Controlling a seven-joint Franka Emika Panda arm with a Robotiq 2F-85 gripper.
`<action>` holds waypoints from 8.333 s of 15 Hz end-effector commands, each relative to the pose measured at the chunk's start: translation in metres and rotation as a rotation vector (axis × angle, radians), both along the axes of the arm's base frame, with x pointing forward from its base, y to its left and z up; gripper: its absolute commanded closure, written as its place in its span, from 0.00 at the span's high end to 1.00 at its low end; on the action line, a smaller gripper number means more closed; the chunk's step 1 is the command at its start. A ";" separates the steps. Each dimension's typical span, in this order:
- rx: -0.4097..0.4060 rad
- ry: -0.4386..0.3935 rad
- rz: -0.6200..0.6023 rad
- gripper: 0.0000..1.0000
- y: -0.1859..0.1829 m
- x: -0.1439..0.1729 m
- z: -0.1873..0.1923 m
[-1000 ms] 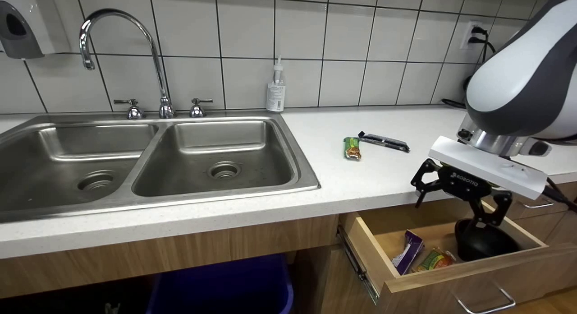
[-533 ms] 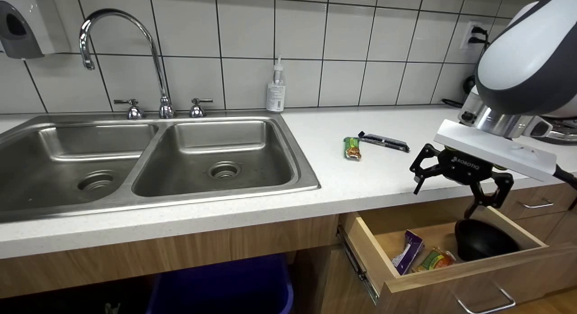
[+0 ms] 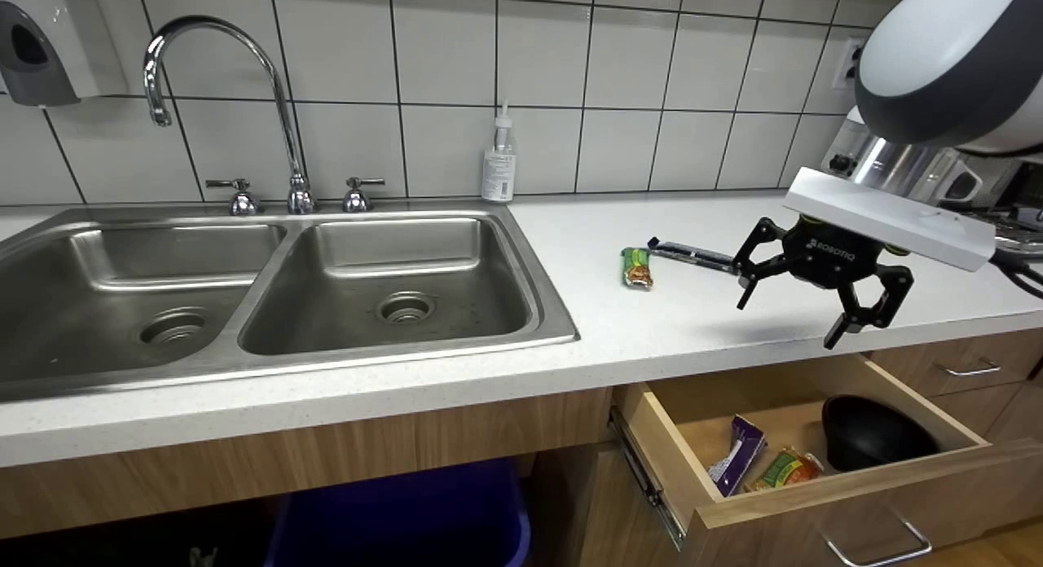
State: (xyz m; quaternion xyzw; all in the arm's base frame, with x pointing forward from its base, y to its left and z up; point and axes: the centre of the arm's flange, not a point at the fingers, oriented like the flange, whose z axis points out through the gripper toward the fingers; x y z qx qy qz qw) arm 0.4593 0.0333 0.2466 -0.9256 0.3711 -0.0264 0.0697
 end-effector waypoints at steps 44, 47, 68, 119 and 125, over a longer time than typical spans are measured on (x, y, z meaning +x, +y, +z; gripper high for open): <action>-0.075 0.030 0.209 1.00 0.065 0.254 -0.027; -0.078 0.039 0.216 1.00 0.069 0.260 -0.031; -0.074 0.034 0.236 0.12 0.062 0.259 -0.024; -0.070 0.003 0.129 0.12 0.031 -0.054 -0.025; -0.075 0.034 0.083 0.12 0.015 -0.052 -0.043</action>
